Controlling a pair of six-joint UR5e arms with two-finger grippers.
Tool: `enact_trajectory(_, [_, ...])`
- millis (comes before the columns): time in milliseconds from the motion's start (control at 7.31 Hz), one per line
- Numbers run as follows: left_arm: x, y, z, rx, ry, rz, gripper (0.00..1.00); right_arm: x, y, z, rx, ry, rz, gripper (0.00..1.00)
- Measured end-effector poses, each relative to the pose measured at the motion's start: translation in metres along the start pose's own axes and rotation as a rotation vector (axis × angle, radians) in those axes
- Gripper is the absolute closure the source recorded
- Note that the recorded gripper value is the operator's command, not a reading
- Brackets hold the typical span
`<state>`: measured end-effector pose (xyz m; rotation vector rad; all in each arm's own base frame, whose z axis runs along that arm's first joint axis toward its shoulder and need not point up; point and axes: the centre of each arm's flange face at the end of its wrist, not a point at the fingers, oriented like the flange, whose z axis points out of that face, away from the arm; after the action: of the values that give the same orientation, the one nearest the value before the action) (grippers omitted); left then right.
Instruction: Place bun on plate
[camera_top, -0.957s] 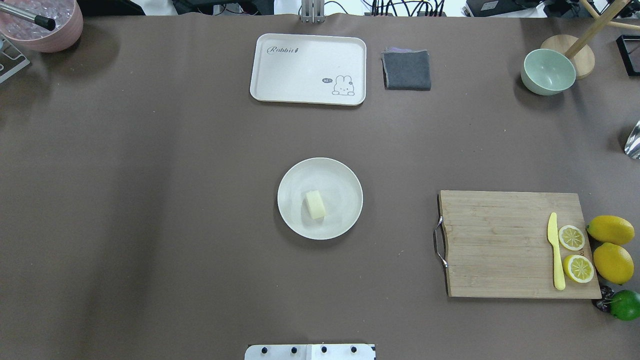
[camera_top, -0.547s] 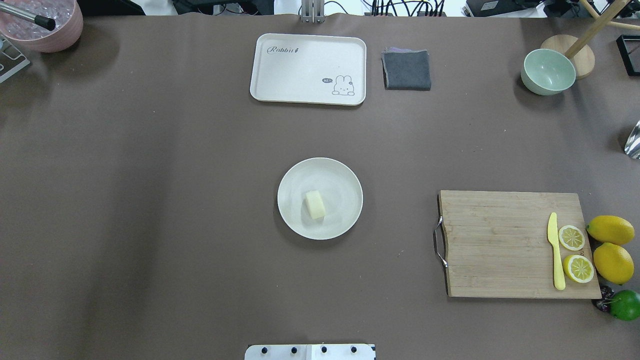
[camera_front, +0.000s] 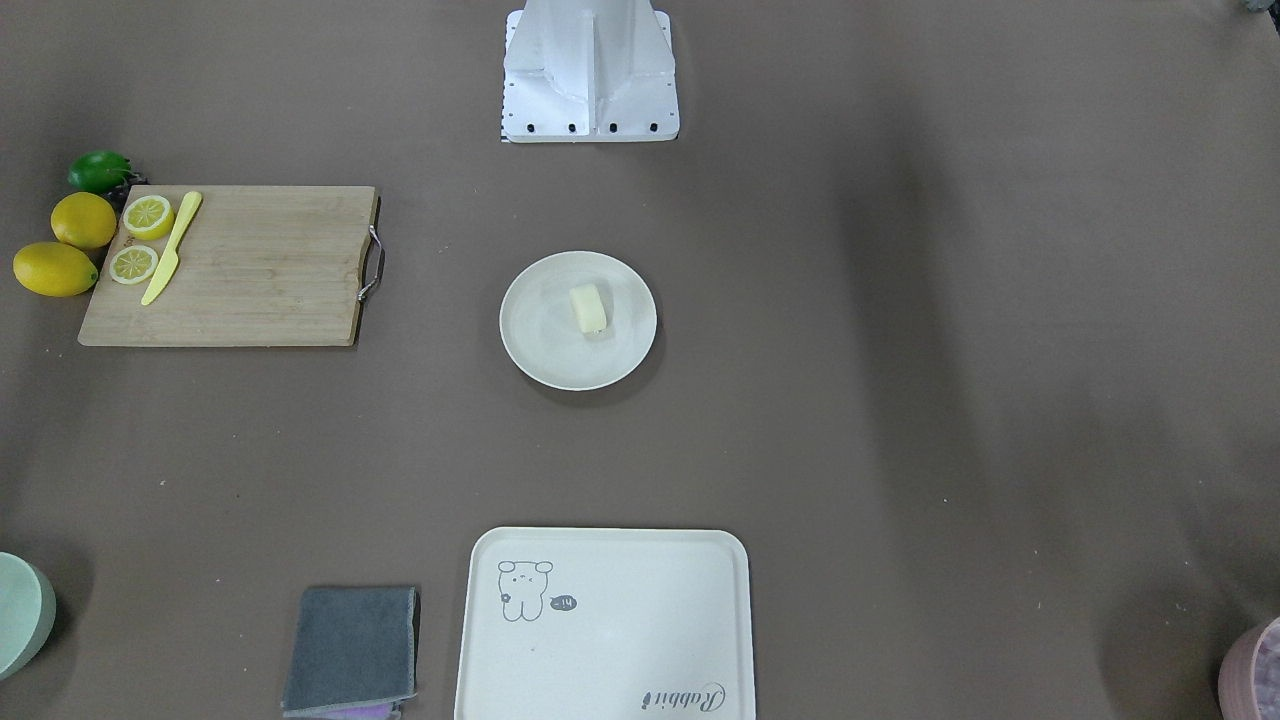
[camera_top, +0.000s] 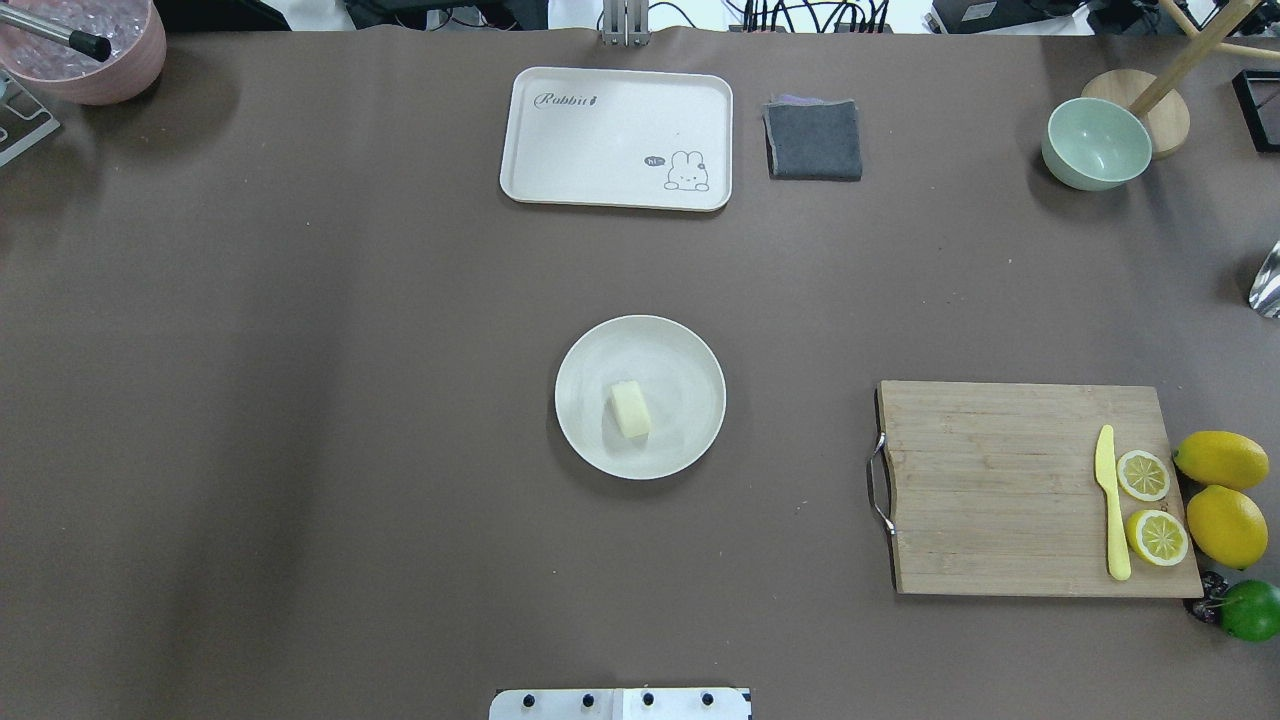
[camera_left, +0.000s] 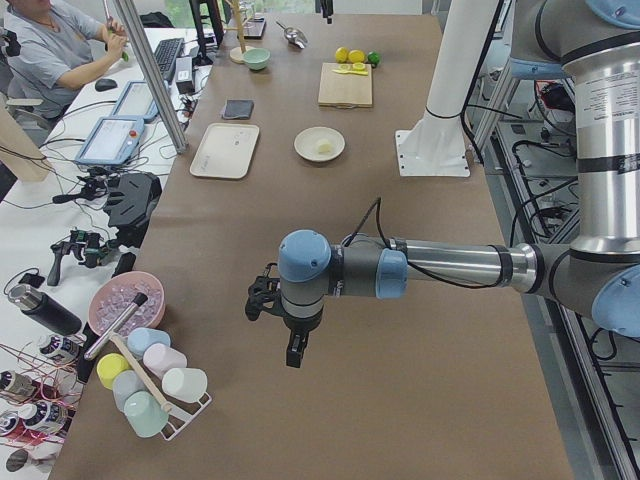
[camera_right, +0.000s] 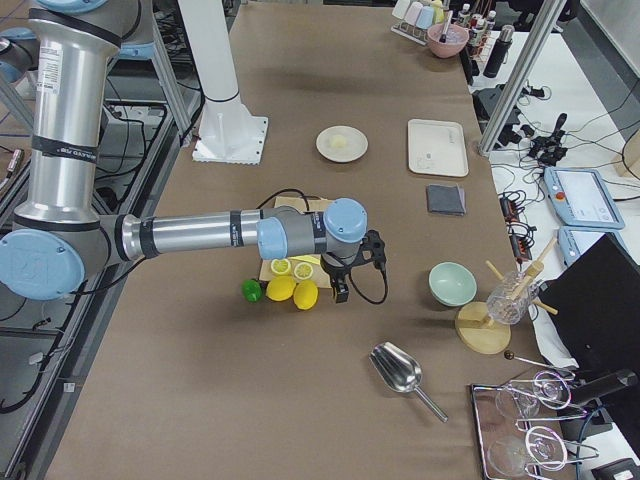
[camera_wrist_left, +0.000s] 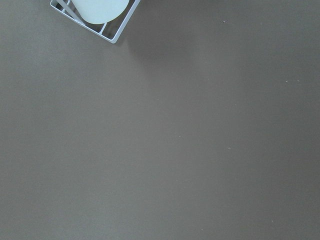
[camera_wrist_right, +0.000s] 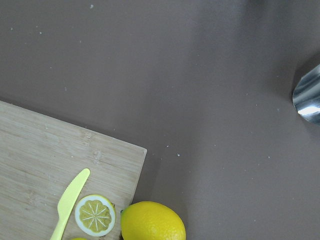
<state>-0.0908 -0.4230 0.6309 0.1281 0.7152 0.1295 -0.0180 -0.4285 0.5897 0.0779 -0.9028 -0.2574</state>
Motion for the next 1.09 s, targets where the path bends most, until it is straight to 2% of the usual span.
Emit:
enact_trajectory(547, [0.003, -0.008, -0.007, 0.015, -0.004, 0.005, 0.02, 0.015, 0.011, -0.006, 0.012, 0.019, 0.029, 0.0])
enact_trajectory(821, [0.006, -0.009, -0.009, 0.019, -0.002, 0.008, 0.02, 0.021, 0.012, -0.006, 0.011, 0.052, 0.03, 0.0])
enact_trajectory(1094, [0.011, -0.01, -0.014, 0.028, 0.004, 0.014, 0.02, 0.03, 0.016, -0.005, 0.0, 0.101, -0.018, 0.0])
